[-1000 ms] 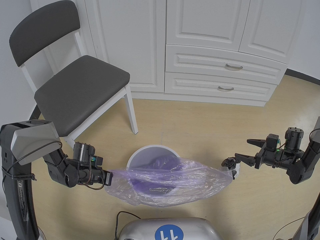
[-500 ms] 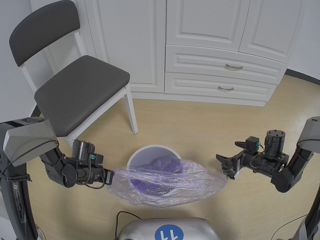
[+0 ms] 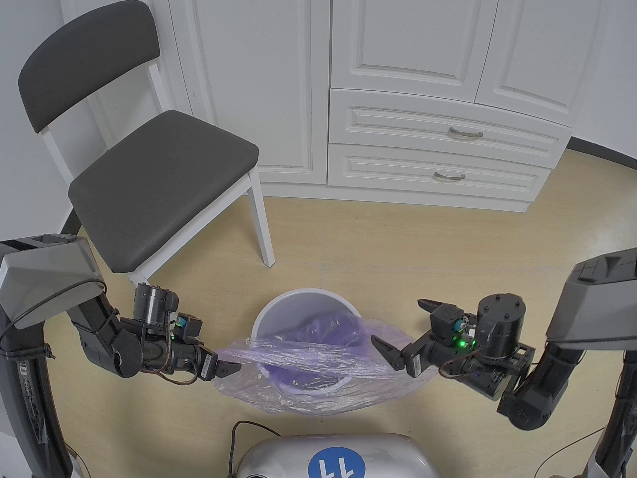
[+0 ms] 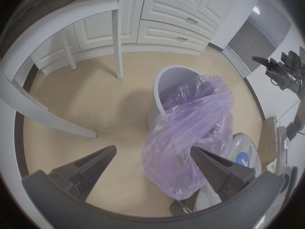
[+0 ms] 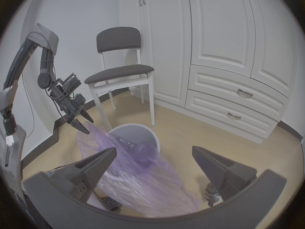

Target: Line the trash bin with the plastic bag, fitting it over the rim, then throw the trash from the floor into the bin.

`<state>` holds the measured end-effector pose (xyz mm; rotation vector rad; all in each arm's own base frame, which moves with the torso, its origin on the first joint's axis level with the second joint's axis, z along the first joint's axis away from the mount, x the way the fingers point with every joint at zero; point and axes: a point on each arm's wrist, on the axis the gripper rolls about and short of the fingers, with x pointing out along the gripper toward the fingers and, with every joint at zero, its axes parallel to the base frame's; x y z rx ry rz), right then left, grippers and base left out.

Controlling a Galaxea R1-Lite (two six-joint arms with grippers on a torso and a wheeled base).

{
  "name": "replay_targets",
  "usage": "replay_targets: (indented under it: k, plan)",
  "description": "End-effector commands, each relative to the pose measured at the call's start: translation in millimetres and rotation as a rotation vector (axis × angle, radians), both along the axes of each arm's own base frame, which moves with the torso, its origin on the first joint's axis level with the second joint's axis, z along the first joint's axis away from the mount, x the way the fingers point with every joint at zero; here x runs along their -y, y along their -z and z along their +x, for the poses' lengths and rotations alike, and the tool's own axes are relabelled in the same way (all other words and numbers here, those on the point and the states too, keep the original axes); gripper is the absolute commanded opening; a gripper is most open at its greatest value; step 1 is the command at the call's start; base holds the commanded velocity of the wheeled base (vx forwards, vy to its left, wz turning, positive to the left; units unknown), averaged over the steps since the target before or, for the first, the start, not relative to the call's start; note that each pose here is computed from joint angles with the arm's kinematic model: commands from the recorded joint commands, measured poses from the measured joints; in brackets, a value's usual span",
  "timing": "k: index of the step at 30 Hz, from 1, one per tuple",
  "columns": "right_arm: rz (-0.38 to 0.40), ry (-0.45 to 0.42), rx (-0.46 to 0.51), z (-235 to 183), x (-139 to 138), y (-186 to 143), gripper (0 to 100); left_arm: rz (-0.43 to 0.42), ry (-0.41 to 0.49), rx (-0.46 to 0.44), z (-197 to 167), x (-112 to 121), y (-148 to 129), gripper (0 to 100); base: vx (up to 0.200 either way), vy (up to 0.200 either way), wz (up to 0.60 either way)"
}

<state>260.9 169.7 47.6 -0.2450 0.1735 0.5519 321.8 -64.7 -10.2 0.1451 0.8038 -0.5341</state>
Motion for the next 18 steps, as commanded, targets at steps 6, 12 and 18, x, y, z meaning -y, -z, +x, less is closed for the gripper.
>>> replay_targets:
  k: [6,12,18]
  plan:
    - [-0.19,-0.113,-0.033,-8.1,-69.9,53.9,100,-0.027,0.05,0.018,-12.3,-9.2,-11.0,100,0.0,0.0,0.0]
    - [-0.301,-0.165,-0.072,-2.4,-100.3,40.4,100,-0.033,0.054,0.048,-15.4,-9.2,-21.8,100,0.0,0.0,0.0]
    - [-0.474,-0.159,-0.071,-2.6,-137.6,33.6,100,-0.065,0.087,0.056,-21.2,-7.8,-28.6,100,0.0,0.0,0.0]
